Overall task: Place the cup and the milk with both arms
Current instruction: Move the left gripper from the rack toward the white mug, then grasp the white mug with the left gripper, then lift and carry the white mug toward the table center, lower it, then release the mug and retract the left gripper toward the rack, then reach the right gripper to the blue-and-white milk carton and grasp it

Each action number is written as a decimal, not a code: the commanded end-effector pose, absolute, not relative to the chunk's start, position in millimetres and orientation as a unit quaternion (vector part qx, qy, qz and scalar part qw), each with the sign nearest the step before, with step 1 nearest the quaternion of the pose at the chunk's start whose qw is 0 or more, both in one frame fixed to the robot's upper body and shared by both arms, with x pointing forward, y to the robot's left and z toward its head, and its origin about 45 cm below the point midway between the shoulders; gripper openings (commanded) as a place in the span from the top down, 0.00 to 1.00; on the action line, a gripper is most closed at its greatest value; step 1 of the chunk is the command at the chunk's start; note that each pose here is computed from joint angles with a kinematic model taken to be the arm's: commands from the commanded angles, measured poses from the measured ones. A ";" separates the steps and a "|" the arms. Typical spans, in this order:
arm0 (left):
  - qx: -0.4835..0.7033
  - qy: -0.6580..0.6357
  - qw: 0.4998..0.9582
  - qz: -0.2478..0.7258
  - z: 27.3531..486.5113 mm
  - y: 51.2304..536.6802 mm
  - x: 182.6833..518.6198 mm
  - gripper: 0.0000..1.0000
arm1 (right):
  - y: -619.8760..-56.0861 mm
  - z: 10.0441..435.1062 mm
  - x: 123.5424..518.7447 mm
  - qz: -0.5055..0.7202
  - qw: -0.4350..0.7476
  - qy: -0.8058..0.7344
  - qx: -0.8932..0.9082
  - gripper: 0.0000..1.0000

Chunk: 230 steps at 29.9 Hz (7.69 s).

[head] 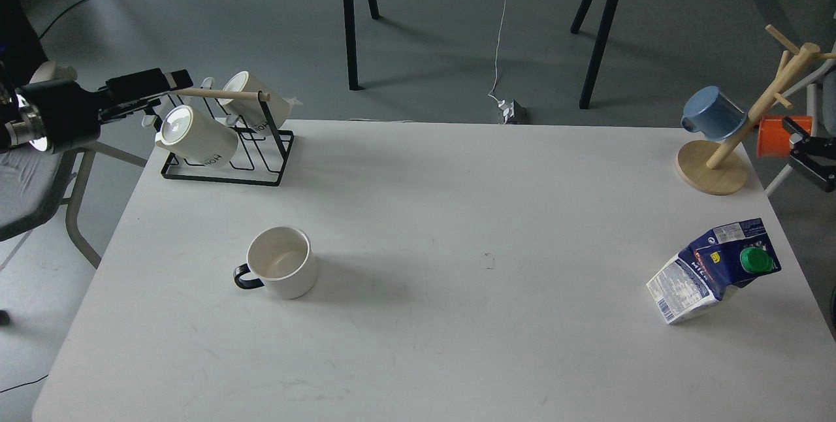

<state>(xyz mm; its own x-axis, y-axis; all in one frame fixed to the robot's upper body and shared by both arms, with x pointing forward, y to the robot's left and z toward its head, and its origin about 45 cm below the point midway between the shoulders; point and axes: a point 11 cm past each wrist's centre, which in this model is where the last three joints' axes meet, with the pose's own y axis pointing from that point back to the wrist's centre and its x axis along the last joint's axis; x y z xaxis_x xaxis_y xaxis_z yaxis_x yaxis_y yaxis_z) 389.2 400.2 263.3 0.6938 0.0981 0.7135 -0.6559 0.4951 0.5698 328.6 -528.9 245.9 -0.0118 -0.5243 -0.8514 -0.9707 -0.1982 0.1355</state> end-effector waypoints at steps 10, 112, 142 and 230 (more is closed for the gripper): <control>0.507 -0.350 0.787 0.047 179.5 341.2 360.0 0.02 | -531.3 244.1 327.2 0.420 0.266 0.578 -0.647 0.02; 0.363 -0.394 0.844 -0.024 105.3 125.2 353.3 0.93 | -566.8 252.4 312.9 0.403 0.241 0.620 -0.628 0.02; 0.140 -0.190 0.911 0.338 255.0 277.4 428.5 0.11 | -615.7 254.7 250.1 0.431 0.308 0.644 -0.552 0.01; 0.179 -0.100 0.887 0.413 201.7 353.3 400.9 0.07 | -447.7 99.8 210.6 0.617 0.167 0.520 -0.566 0.02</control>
<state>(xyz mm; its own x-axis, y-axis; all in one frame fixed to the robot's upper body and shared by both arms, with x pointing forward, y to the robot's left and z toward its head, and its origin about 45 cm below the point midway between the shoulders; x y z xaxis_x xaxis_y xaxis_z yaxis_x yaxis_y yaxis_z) 402.3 351.6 204.4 0.6396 0.6947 0.3291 -0.7678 0.5986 0.2285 207.9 -449.0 98.8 -0.3097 -0.3845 -0.8696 -0.7924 -0.4011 0.4596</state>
